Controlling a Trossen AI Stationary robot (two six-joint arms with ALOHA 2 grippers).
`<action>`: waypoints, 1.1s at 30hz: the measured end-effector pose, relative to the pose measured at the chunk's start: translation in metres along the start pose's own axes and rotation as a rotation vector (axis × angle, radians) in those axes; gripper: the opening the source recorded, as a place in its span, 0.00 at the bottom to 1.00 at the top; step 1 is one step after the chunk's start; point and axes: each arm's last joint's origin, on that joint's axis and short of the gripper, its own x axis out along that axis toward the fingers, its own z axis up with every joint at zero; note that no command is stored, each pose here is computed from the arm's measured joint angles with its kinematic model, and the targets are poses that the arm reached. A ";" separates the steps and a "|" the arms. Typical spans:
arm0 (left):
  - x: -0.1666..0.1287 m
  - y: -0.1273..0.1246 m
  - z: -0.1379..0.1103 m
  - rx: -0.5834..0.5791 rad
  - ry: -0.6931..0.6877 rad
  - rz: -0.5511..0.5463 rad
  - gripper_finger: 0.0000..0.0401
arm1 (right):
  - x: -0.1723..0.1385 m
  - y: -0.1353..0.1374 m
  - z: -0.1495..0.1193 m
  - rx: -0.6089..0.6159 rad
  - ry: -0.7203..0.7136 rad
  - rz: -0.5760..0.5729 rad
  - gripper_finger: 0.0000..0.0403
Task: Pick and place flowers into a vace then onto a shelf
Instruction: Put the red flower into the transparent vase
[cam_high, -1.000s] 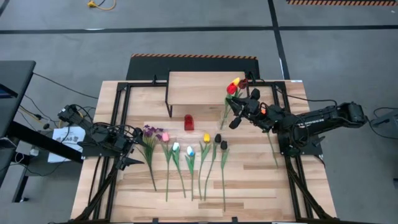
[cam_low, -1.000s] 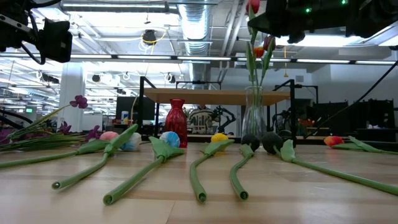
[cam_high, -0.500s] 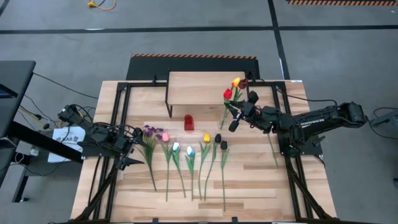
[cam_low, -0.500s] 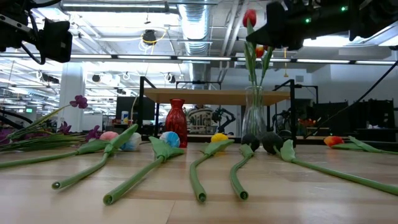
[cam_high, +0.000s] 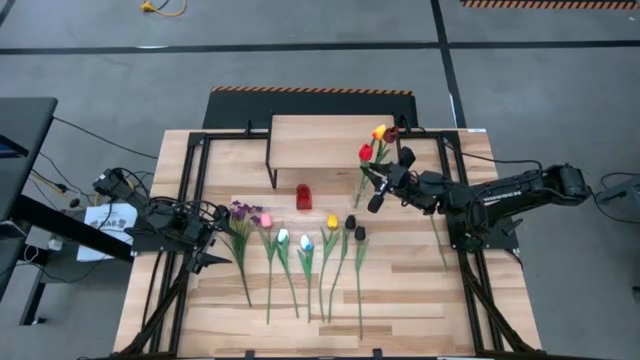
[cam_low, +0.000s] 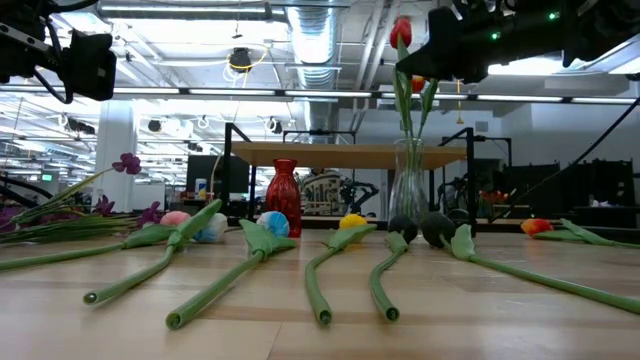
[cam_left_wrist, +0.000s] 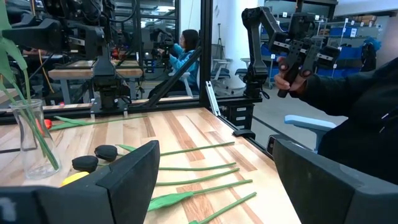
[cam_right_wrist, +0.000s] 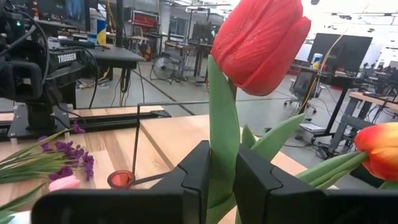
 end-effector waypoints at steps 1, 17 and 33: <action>0.000 0.000 0.000 0.000 0.000 0.000 0.75 | 0.000 0.000 0.000 -0.001 0.002 0.000 0.13; 0.000 0.000 0.000 0.000 0.000 0.000 0.75 | 0.000 0.001 -0.004 -0.011 0.033 0.006 0.13; 0.000 0.000 0.000 0.000 0.000 0.000 0.75 | -0.001 0.002 -0.006 -0.018 0.061 0.016 0.24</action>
